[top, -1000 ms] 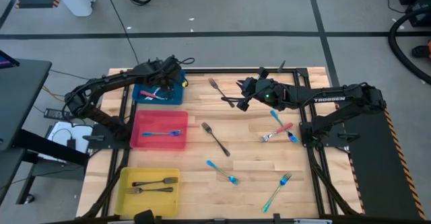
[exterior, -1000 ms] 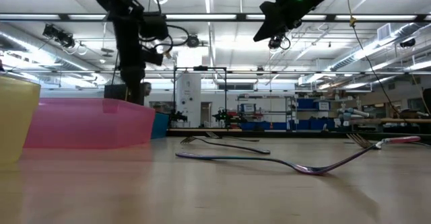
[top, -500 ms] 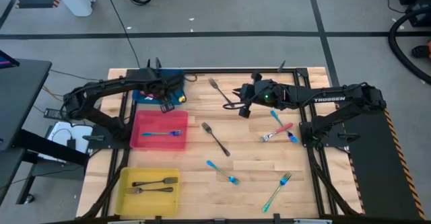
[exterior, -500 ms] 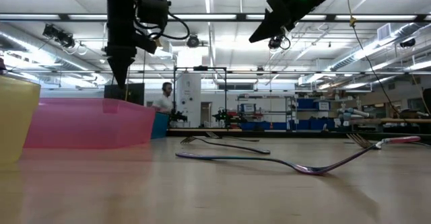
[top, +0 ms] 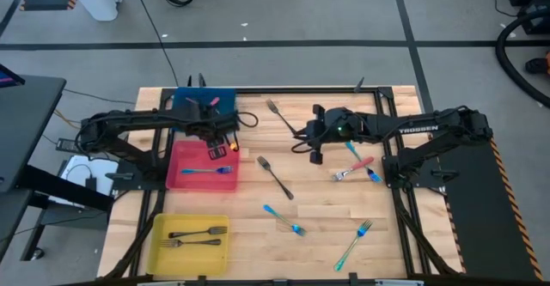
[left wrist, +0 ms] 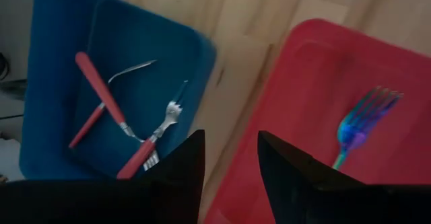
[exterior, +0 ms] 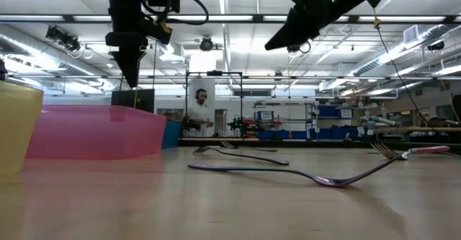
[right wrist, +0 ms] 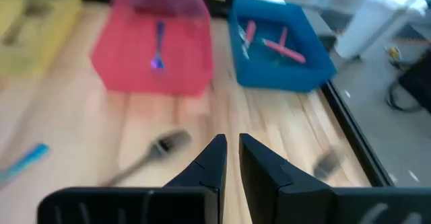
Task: Sort silverware by color (type)
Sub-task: Put the bottom right light blue fork into the red bin
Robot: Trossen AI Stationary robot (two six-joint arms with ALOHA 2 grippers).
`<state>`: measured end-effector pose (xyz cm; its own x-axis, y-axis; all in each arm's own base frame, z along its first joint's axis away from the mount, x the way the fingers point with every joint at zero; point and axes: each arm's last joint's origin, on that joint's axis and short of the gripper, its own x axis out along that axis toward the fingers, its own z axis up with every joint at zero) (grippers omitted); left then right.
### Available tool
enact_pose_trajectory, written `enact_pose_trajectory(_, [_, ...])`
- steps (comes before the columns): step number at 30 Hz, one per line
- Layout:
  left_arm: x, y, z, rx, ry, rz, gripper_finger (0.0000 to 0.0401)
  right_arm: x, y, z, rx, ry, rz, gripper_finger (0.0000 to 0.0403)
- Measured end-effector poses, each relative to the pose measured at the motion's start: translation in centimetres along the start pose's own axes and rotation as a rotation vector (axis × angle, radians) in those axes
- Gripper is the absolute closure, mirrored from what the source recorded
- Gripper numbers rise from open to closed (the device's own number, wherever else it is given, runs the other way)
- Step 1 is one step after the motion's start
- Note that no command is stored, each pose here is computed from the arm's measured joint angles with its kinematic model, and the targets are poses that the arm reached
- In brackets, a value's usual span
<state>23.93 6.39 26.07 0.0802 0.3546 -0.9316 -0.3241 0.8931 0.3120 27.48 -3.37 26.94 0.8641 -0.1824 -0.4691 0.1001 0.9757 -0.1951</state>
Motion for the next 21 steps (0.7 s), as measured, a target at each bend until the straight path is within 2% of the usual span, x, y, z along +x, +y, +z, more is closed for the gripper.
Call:
enact_pose_trajectory(6, [-1.1,-2.5,-0.5,0.064,-0.022,-0.02,0.0264,-0.1,1.3,0.7,-0.002,-0.059,0.045,0.0353])
enact_pose_trajectory(17, [-3.0,-6.8,-1.5,0.126,-0.115,-0.071,0.0264,-0.6,4.1,1.1,0.146,-0.065,0.174,0.0354])
enact_pose_trajectory(21, [-3.7,-8.3,-1.4,0.152,-0.19,-0.105,0.0264,-1.0,5.6,1.2,0.161,-0.066,0.207,0.0353])
